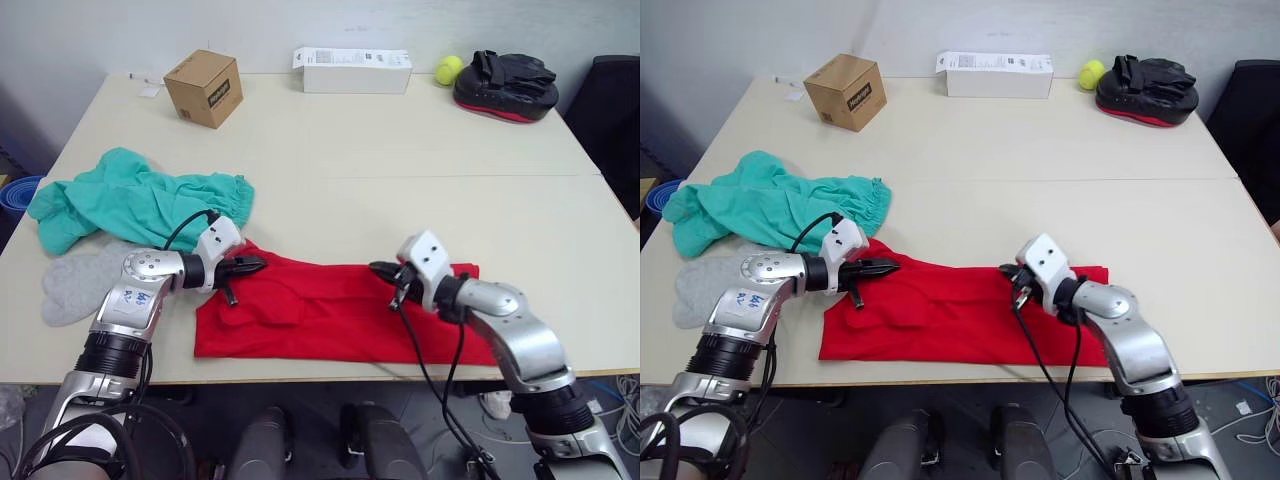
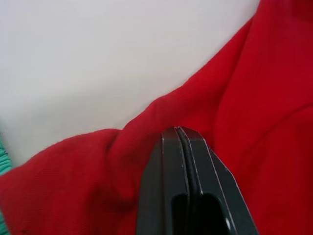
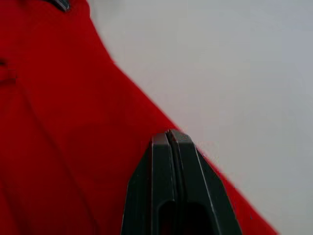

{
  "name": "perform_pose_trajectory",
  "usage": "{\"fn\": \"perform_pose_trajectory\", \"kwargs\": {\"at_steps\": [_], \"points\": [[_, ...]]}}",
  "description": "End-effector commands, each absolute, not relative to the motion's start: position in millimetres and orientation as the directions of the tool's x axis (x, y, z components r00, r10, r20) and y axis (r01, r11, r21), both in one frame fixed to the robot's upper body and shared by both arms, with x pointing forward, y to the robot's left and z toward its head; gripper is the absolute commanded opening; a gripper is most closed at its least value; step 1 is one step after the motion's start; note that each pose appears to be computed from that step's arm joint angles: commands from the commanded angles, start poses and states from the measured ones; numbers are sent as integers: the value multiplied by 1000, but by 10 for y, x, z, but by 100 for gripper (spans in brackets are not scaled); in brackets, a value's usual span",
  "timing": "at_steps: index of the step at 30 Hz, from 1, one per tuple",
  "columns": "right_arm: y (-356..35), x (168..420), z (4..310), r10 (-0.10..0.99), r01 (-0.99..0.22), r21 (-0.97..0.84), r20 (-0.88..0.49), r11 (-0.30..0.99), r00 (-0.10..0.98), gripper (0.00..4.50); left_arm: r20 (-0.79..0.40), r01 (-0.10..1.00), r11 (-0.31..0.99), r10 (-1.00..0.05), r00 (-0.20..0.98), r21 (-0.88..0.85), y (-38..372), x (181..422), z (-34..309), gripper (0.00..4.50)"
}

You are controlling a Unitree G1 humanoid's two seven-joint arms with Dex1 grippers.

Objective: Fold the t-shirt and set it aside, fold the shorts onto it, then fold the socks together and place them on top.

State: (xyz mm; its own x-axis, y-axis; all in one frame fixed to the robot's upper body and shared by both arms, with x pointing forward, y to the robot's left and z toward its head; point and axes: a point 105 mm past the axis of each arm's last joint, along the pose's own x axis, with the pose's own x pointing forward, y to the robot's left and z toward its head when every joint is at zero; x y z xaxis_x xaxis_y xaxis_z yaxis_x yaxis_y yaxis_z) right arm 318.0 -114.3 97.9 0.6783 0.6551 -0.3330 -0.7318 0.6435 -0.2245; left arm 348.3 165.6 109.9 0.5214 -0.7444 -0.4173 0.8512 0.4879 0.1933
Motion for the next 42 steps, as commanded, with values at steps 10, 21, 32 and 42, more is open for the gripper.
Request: {"fn": "perform_pose_trajectory", "kwargs": {"at_steps": [10,21,32,42], "points": [[-2537,3065,1001,332,-477,-337,-405,812,852,0,-413,846,481,-738,533,231,1690,3479,1136,1],[-2426,3070,1630,568,-673,-350,-363,652,739,0,-296,836,500,-782,549,228,1710,3441,1623,1],[-2472,3426,1593,553,-874,-311,-682,374,479,326,-300,971,143,-933,197,191,1438,2678,2056,210],[-2375,3596,1342,521,-918,-210,-771,335,366,450,-311,976,65,-942,128,207,1293,2474,2107,448]]}}
